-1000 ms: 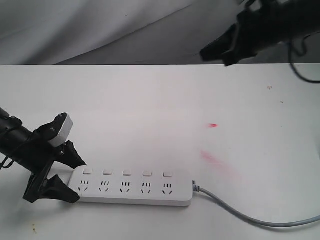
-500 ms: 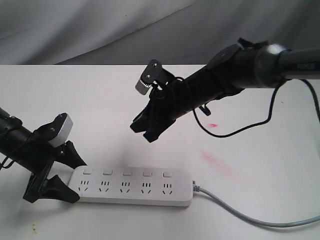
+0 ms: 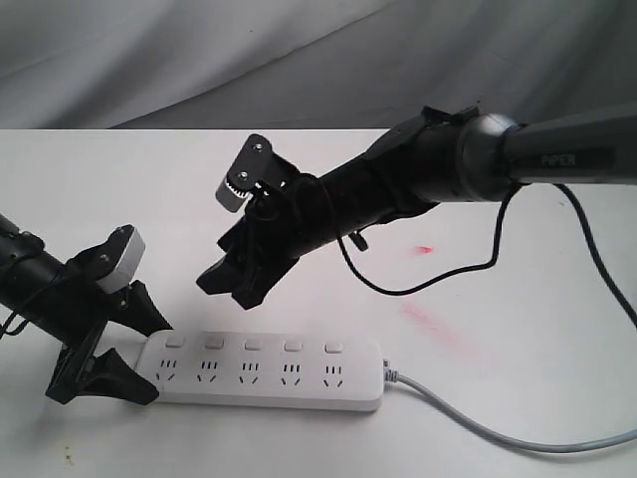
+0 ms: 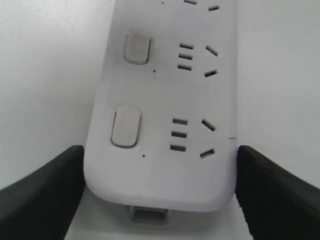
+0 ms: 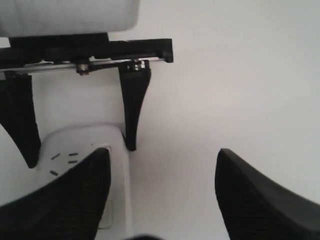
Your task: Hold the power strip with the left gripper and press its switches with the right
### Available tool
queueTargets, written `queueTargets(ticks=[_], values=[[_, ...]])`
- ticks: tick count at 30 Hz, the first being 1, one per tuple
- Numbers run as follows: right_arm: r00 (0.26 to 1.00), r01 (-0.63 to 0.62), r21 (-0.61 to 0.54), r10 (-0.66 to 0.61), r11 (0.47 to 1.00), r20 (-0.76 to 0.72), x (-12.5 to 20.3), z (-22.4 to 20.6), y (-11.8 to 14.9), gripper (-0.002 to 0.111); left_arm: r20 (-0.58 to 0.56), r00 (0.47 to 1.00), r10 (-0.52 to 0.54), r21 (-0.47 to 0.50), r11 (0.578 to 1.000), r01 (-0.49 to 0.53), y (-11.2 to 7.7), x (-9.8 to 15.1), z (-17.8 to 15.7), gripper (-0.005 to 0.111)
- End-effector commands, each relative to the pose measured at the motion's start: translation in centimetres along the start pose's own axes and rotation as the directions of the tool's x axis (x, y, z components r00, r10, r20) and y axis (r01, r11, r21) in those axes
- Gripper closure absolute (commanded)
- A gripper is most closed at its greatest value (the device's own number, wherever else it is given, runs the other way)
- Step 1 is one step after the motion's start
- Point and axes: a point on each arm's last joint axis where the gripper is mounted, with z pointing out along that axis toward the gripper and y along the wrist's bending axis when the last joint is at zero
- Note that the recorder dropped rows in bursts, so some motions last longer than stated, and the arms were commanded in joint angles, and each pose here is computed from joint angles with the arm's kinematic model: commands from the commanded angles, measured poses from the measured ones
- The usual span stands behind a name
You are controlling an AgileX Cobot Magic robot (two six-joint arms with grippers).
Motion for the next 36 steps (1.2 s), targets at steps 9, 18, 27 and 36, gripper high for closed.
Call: queueTargets(ticks=[9,18,27,36], values=[[0.999,0.006,-0.077,-0.003,0.997,0.040,-1.1,4.4,0.2,0.051,-0.082,0.996,0.046,0.010,0.999,-0.045,0.0,0.8,0.4,0.051],[0.998,0.039,-0.101,-0.045,0.994,-0.054,0.1,6.3,1.3,0.051,-0.082,0.996,0.046,0.010,0.999,-0.045,0.0,0.8,0.4,0.051],[0.998,0.036,-0.056,-0.039,0.998,-0.053,0.1,6.4,0.9,0.051,-0.082,0.996,0.046,0.010,0.999,-0.045,0.0,0.8,0.4,0.051],[0.996,0.041,-0.049,-0.044,0.998,-0.074,0.2,6.4,0.9,0.051,-0.082,0.996,0.046,0.010,0.999,-0.045,0.0,0.8,0.4,0.051]])
